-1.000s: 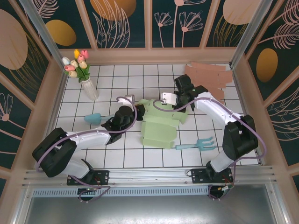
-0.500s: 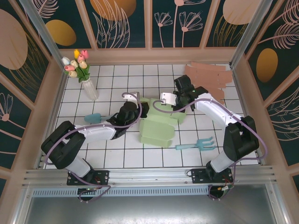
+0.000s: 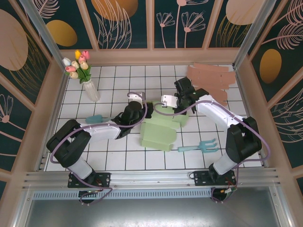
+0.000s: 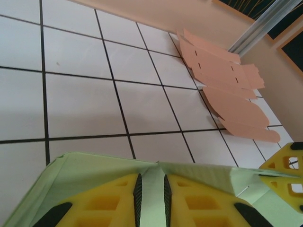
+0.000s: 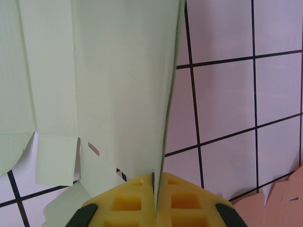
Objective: Fold the paper box
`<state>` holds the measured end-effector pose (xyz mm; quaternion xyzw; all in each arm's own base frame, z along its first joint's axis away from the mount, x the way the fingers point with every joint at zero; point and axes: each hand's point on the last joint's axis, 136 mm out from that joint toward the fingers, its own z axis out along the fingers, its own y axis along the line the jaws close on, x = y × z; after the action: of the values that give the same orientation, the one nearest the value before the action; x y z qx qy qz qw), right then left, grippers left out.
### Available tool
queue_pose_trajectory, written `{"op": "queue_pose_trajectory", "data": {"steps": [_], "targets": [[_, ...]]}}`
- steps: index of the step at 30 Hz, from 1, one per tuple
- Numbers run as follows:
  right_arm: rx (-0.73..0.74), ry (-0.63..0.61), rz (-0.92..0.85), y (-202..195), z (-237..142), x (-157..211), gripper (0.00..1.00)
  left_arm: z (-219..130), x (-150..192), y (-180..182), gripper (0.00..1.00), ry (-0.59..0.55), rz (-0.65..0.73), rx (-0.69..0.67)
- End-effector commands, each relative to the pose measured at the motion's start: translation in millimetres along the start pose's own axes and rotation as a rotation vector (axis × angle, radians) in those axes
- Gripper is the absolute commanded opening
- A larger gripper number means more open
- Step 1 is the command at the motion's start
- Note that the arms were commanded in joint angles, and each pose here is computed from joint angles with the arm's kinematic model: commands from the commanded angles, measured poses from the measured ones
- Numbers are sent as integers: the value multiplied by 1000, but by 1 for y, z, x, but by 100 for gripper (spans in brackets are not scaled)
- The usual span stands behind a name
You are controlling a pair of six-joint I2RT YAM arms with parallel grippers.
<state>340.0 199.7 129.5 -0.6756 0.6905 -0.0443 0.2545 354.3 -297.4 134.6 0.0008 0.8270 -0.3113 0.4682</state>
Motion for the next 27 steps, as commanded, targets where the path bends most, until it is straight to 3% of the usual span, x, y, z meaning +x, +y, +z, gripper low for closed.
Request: {"op": "queue_pose_trajectory", "data": {"steps": [1,8,18,27], "targets": [[-4,-16,-7,4,3,-2,0,-8,8,31,23,18,-42,-19],[2,-7,1,5,4,2,0,-12,26,58,23,58,-57,-61],[23,-11,2,1,1,4,0,-24,27,89,22,33,-10,-212],[54,-9,17,-7,-2,4,0,-17,42,75,21,111,-15,-127]]}}
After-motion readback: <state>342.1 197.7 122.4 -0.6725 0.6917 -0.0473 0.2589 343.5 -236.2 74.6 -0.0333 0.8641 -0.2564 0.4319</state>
